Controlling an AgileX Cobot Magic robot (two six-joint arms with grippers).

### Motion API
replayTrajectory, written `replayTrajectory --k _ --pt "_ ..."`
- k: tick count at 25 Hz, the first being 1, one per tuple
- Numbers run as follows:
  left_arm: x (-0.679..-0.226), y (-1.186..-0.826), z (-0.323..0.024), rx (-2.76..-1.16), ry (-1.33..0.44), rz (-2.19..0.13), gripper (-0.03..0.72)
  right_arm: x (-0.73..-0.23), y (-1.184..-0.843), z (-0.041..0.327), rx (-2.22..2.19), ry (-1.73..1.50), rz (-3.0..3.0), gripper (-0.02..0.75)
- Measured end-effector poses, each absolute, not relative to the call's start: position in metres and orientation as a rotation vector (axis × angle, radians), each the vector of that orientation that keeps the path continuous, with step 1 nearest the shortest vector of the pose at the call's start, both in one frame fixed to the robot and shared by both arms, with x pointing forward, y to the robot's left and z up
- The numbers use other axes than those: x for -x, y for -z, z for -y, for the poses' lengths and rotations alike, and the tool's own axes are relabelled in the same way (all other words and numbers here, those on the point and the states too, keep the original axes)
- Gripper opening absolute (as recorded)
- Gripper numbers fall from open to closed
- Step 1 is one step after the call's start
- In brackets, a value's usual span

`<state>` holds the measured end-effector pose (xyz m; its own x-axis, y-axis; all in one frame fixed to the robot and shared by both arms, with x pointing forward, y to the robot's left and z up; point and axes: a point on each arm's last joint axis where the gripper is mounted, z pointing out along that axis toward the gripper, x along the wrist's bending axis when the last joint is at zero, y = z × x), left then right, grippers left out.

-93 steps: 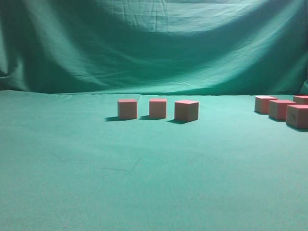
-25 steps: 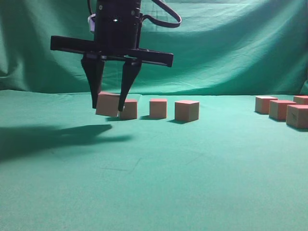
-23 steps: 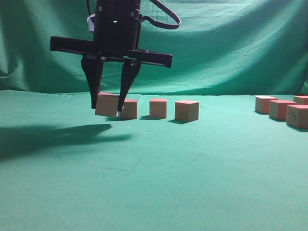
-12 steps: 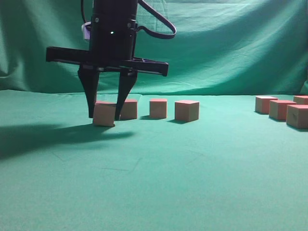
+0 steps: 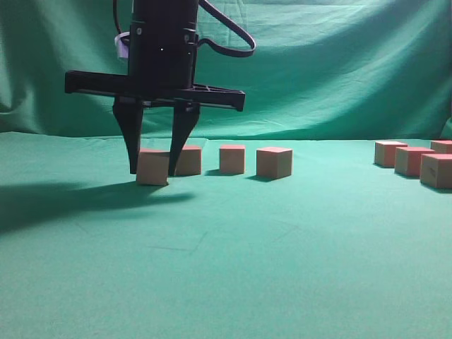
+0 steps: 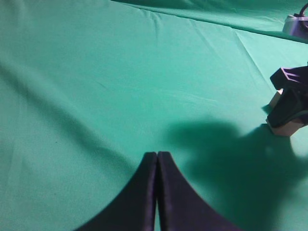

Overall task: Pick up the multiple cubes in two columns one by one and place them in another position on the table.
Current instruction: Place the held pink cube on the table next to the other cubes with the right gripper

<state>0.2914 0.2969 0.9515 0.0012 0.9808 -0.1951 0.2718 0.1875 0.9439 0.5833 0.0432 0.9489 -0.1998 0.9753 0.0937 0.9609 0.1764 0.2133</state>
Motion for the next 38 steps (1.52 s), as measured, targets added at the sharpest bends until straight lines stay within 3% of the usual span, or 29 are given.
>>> replayTrajectory --k 38 --pt "-0.291 -0.952 -0.297 -1.268 -0.900 -1.470 0.000 -0.589 -0.966 -0.043 -1.911 -0.351 -2.330 0.267"
